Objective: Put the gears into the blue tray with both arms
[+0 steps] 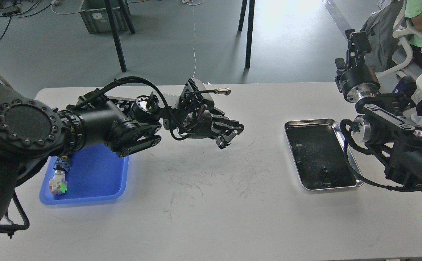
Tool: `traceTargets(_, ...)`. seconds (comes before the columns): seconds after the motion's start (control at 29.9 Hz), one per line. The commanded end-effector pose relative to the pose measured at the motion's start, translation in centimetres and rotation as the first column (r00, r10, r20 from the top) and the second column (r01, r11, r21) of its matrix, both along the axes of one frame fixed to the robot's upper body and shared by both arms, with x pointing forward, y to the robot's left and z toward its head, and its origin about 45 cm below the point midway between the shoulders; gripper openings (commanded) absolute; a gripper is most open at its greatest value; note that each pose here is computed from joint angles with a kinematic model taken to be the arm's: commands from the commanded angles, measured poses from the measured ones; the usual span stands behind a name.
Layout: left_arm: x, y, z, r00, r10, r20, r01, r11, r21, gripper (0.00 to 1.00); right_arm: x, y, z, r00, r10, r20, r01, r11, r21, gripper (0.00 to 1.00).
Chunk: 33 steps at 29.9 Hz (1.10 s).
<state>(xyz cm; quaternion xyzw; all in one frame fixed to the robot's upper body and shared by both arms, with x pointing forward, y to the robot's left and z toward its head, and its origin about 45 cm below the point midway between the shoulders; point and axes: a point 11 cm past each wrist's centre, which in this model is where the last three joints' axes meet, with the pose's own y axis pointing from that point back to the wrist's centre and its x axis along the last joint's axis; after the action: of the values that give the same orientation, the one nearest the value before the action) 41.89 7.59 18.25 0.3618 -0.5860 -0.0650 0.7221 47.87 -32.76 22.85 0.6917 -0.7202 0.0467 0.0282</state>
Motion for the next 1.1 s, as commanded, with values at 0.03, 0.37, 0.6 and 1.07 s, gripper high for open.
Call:
traceTargets(0.03,1.3,6.6,0.0,0.997,0.081,0.012,-0.082,0.994,0.078,0.13,0.0,-0.1,0.1,1.000,-0.001,0.001,0.001,1.000,-0.004,0.97)
traceTargets(0.37,-1.1,15.5,0.4,0.991,0.127,-0.032,-0.121,0.980,0.156,0.13,0.0,0.0,0.1,1.000,0.001,0.002,-0.001,1.000,-0.003,0.97)
traceTargets(0.6,-1.5,22.0,1.1,0.981,0.192,0.007,-0.189,0.955,0.229,0.13,0.0,0.1,-0.1,1.000,0.007,-0.001,-0.007,1.000,0.001,0.97)
traceTargets(1.07,-4.3,30.6,0.0,0.935,0.354,-0.005,-0.338,0.897,0.286,0.13,0.0,0.1,-0.1,1.000,0.007,-0.002,-0.007,1.000,0.001,0.97)
